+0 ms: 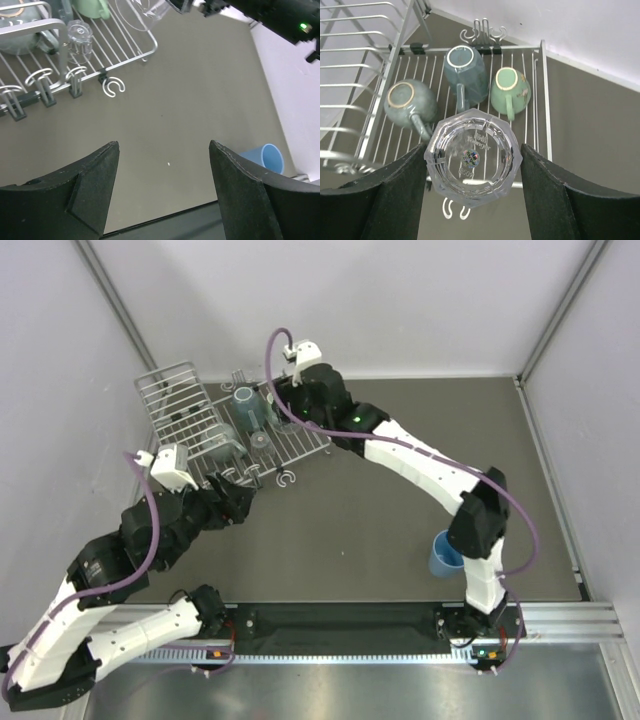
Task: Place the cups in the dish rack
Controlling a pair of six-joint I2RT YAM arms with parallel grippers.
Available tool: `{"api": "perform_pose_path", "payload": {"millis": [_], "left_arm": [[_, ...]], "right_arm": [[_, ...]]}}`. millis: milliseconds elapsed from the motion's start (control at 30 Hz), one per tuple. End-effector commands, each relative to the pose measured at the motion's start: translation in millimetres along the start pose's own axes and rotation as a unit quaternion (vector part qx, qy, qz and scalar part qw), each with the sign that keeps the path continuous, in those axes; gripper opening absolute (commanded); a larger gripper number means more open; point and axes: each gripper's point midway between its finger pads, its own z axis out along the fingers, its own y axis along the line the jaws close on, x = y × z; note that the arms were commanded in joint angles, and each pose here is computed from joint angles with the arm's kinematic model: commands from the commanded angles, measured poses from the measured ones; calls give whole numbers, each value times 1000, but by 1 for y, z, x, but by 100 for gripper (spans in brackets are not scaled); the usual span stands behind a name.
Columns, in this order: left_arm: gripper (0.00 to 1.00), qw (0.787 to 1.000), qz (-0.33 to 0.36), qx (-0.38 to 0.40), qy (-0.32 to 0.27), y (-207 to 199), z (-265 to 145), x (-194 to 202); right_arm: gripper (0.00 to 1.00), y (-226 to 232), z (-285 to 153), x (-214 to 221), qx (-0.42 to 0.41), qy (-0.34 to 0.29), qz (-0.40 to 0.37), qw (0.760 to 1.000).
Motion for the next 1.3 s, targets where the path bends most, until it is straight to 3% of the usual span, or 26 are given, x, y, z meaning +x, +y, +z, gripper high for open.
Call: {"api": "perform_pose_path", "payload": {"millis": [0,267,667,1267], "left_arm": [[78,1000,16,-25,-9,9,-2,-7],[78,999,28,-38,-27,15,-6,-17],[79,998,42,-38,-30,15,-1,-15],[79,997,61,-40,-21,17,4,-7]], "right_arm": [[0,11,10,-34,8,-44,-21,999],[0,13,52,6,42,-9,-55,998],[0,7,62,44,62,34,-74,995],[0,-4,95,63,66,31,-63,995]]}}
